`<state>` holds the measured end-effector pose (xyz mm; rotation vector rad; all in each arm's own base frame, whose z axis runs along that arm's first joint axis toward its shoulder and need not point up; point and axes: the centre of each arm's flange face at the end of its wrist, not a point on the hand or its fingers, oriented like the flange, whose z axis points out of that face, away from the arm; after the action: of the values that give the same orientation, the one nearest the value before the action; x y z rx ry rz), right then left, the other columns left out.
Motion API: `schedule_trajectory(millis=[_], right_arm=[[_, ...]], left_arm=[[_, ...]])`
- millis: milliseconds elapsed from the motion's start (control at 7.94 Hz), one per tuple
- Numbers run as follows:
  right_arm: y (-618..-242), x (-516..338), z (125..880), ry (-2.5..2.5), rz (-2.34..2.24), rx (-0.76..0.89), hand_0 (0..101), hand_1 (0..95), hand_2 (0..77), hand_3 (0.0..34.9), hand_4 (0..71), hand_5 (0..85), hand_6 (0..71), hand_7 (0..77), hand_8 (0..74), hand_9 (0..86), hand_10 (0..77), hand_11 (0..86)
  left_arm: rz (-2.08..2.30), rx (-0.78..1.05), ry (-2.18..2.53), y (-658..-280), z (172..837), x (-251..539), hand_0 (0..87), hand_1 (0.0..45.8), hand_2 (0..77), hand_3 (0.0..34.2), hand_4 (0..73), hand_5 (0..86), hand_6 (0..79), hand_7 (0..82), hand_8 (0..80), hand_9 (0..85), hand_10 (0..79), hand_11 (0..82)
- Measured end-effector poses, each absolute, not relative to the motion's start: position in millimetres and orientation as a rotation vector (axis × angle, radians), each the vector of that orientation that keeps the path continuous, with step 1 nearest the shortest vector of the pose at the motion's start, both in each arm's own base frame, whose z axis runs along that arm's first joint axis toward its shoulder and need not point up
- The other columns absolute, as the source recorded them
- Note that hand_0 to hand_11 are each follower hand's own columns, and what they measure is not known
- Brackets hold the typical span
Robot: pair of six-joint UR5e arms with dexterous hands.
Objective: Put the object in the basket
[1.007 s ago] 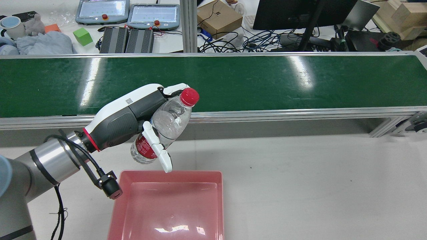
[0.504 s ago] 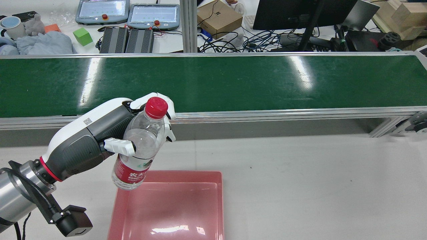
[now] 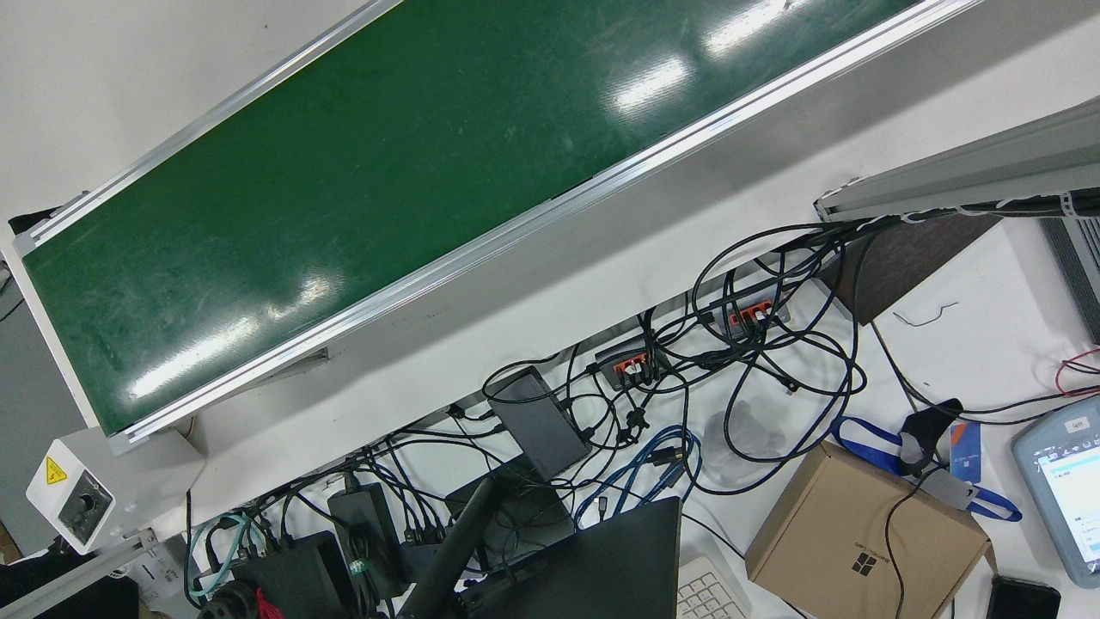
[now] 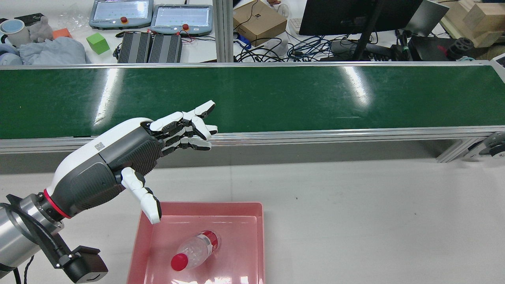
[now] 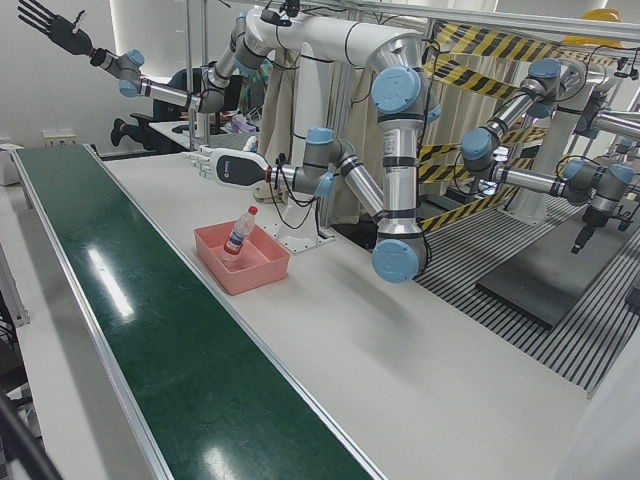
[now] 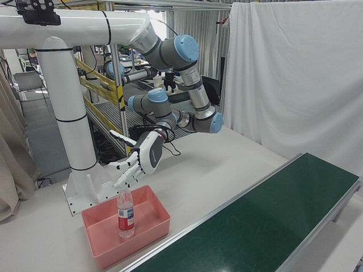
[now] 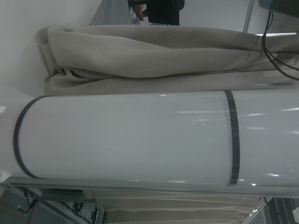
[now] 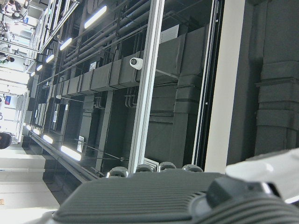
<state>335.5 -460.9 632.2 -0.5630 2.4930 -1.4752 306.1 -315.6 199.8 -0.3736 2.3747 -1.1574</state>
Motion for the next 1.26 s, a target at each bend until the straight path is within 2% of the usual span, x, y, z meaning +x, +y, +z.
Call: schedule_trajectory(millis=[252, 756, 881, 1007, 1133, 1259], right_arm=[[-460.9, 335.5, 632.2, 2.493, -1.475, -0.563, 0, 0.0, 0.5, 0.1, 0.5, 0.0, 0.0, 0.5, 0.0, 0.0, 0.0, 0.0], [-460.9, 335.5, 632.2, 2.493, -1.475, -0.563, 0, 0.0, 0.5, 0.2, 0.5, 0.0, 0.0, 0.5, 0.0, 0.0, 0.0, 0.0], [-460.9, 335.5, 632.2, 2.493, -1.475, -0.563, 0, 0.0, 1.1, 0.1, 0.5, 0.0, 0.0, 0.5, 0.0, 0.0, 0.0, 0.0], [-461.0, 335.5, 632.2, 2.493, -1.475, -0.563, 0, 0.0, 0.5, 0.2, 0.5, 0.0, 0.0, 0.5, 0.0, 0.0, 0.0, 0.0], [-461.0, 335.5, 632.1, 2.493, -1.475, -0.563, 0, 0.0, 0.5, 0.2, 0.5, 0.0, 0.0, 0.5, 0.0, 0.0, 0.0, 0.0], [-460.9, 335.5, 632.2, 2.493, -1.475, -0.563, 0, 0.0, 0.5, 0.2, 0.5, 0.0, 0.0, 0.5, 0.0, 0.0, 0.0, 0.0]], left_arm=[[-1.159, -0.376, 2.375, -315.3, 199.7, 306.2, 46.8, 1.1, 1.1, 1.3, 13.1, 45.8, 10.9, 7.6, 17.5, 19.1, 16.4, 22.4], [-1.161, -0.379, 2.372, -315.2, 199.0, 305.7, 45.9, 1.1, 1.1, 1.2, 13.1, 44.2, 10.9, 6.5, 15.8, 16.9, 16.4, 22.9], [-1.162, -0.38, 2.371, -315.2, 198.7, 305.6, 45.9, 1.1, 1.1, 1.2, 13.1, 44.2, 10.9, 6.5, 15.8, 16.9, 14.7, 20.7], [-1.164, -0.381, 2.368, -315.1, 199.0, 305.5, 45.8, 1.1, 1.1, 2.2, 8.7, 39.3, 9.3, 6.0, 15.8, 16.9, 14.7, 20.7], [-1.167, -0.382, 2.361, -315.0, 199.4, 305.3, 45.8, 1.1, 1.1, 2.2, 8.7, 39.3, 8.2, 6.0, 13.1, 14.2, 12.5, 18.0], [-1.169, -0.382, 2.356, -314.9, 199.5, 305.3, 45.9, 1.1, 1.1, 5.0, 8.2, 34.4, 8.2, 6.0, 13.1, 14.2, 12.5, 17.5]])
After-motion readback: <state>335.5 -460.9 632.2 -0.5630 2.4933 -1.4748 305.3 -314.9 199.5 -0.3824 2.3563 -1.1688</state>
